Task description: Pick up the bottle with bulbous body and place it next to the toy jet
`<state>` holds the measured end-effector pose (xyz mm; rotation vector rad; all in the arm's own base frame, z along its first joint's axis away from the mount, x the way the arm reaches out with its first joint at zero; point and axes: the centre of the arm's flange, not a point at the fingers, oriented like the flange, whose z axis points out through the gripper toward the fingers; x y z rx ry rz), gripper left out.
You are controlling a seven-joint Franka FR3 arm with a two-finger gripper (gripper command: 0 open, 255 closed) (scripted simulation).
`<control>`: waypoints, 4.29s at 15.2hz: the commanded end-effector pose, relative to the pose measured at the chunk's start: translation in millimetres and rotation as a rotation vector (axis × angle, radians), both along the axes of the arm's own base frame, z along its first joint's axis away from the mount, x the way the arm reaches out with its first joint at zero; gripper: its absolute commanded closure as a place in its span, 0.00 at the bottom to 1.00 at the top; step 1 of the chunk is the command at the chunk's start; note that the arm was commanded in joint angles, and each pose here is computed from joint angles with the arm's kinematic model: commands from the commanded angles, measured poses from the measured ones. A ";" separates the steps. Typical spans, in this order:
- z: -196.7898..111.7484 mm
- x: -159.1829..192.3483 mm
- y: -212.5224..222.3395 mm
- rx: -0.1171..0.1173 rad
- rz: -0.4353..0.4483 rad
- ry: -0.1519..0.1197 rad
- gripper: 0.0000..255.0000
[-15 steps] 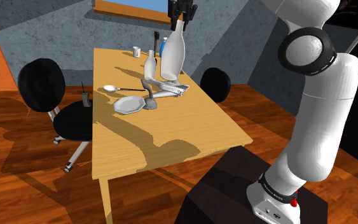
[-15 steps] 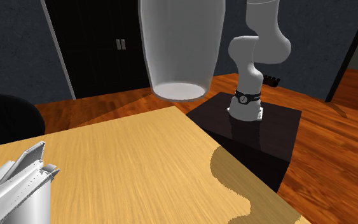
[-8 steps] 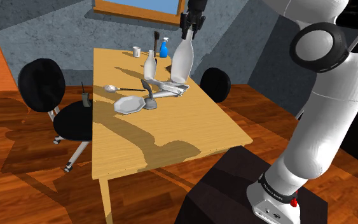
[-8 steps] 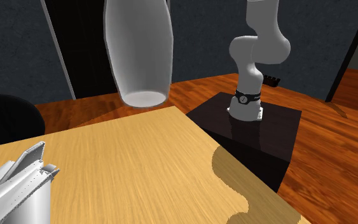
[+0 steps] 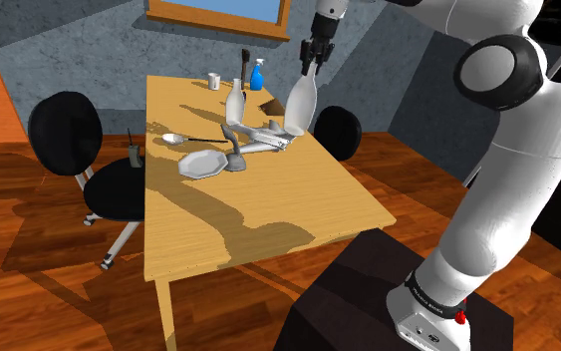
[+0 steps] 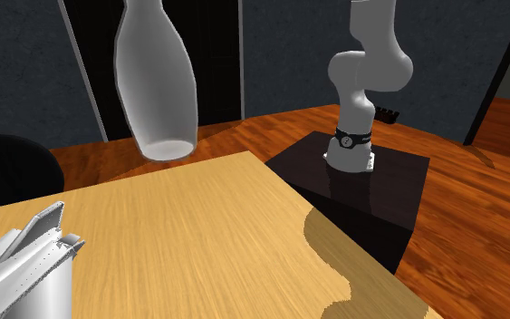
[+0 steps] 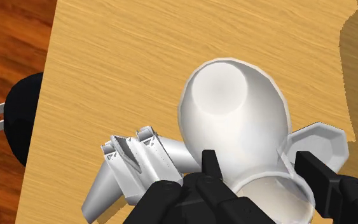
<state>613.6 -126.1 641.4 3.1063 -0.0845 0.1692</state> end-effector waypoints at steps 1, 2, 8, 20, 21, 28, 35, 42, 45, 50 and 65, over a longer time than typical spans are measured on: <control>-10.2 -1.1 -24.6 0.000 0.001 -0.001 1.00; -15.4 -0.8 -36.7 0.000 0.001 -0.001 1.00; -46.3 0.7 -109.6 0.000 0.001 -0.001 1.00; -111.9 1.3 -140.0 0.000 0.001 -0.001 1.00; -117.2 1.3 -140.0 0.000 0.001 -0.001 1.00; -154.2 1.3 -140.0 0.000 0.001 -0.001 1.00; -191.2 1.3 -140.0 0.000 0.001 -0.001 1.00; -219.5 1.3 -140.0 0.000 0.001 -0.001 1.00; -219.5 1.3 -140.0 0.000 0.001 -0.001 1.00; -219.5 1.3 -140.0 0.000 0.001 -0.001 0.00; -169.8 -4.1 -138.4 0.000 0.001 -0.001 0.00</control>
